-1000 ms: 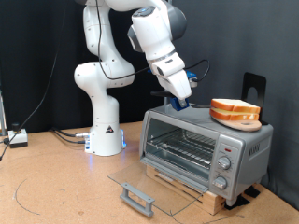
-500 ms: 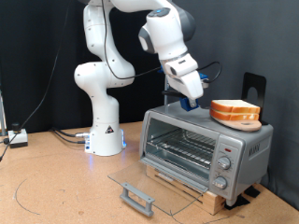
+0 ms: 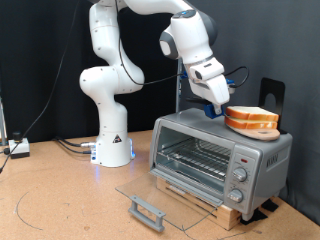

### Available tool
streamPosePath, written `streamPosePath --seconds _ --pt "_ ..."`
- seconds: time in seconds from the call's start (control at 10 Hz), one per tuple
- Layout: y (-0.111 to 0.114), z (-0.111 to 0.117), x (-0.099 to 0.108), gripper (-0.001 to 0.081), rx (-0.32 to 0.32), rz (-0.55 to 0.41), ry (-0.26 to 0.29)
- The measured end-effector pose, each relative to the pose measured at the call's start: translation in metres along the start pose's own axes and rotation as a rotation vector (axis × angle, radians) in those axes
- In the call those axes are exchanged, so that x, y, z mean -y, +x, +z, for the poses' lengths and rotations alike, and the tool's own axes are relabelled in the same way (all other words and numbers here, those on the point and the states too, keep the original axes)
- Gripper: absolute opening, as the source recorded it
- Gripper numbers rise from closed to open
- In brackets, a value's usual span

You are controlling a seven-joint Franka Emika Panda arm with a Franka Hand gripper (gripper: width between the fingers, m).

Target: Make a piece of toast with the oven

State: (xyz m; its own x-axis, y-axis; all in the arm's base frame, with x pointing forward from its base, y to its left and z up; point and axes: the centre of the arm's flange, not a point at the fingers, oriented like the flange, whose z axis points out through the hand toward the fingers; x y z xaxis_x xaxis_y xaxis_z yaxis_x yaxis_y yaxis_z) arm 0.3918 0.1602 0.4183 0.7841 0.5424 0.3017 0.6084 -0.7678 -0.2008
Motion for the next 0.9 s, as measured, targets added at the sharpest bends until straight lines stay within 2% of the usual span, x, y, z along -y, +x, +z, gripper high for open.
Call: streamPosePath --seconds 0.2,0.4,0.9 --pt "0.002 0.002 -0.003 0.0405 -0.014 0.023 -0.009" --pt "0.002 0.000 -0.009 0.0405 -0.077 0.076 -0.014" --pt "-0.006 -0.020 -0.038 0.0405 -0.163 0.137 0.034"
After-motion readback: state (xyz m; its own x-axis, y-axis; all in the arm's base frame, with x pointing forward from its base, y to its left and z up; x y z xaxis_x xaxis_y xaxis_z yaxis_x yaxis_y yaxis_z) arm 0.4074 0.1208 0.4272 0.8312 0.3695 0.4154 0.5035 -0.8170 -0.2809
